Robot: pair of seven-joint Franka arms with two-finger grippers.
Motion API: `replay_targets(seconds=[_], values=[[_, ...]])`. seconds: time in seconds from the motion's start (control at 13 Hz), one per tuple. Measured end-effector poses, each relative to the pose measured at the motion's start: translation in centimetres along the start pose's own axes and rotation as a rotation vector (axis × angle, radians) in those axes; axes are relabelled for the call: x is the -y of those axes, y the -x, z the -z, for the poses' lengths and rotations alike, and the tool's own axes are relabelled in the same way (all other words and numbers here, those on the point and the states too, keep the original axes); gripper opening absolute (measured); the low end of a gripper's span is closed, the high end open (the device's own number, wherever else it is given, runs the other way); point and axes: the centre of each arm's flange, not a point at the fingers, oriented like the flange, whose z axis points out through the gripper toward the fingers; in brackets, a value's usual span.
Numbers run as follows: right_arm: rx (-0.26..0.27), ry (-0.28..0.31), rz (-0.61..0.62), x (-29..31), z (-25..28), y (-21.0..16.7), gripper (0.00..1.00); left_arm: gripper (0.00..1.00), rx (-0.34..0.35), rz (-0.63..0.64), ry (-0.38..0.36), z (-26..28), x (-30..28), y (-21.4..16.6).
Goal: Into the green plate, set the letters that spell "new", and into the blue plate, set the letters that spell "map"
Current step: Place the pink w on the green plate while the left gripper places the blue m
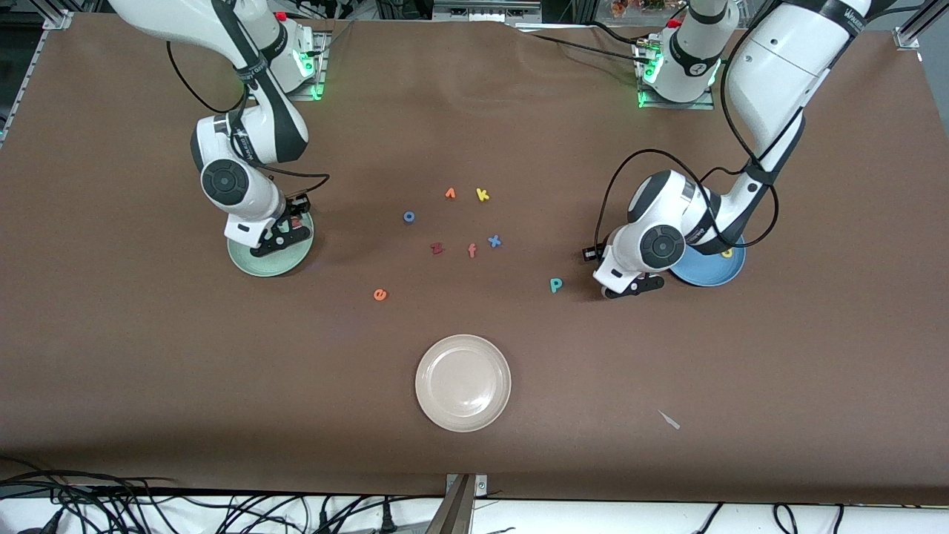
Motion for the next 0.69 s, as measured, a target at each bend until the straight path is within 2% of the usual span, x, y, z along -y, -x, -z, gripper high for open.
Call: replay_targets(seconds=[0.08, 0.15, 0.46, 0.54, 0.69], values=[[-0.011, 0.001, -0.011, 0.1, 0.3, -0.2, 0.69, 0.49, -0.002, 0.000, 0.002, 0.0, 0.0, 0.0], [-0.029, 0.003, -0.014, 0.2, 1.0, -0.6, 0.74, 0.47, -0.003, 0.000, 0.005, 0.0, -0.1, 0.0], [-0.146, 0.002, -0.111, 2.2, 6.4, -4.2, 0.72, 0.42, -0.004, 0.004, 0.007, 0.2, 0.1, 0.1], [-0.157, -0.012, -0.163, 3.2, 7.8, -5.4, 0.72, 0.41, -0.002, 0.008, 0.009, 0.1, 0.2, 0.0], [-0.137, -0.062, -0.258, 4.9, 10.1, -8.3, 0.72, 0.41, -0.001, 0.009, 0.010, 0.1, 0.2, 0.0]])
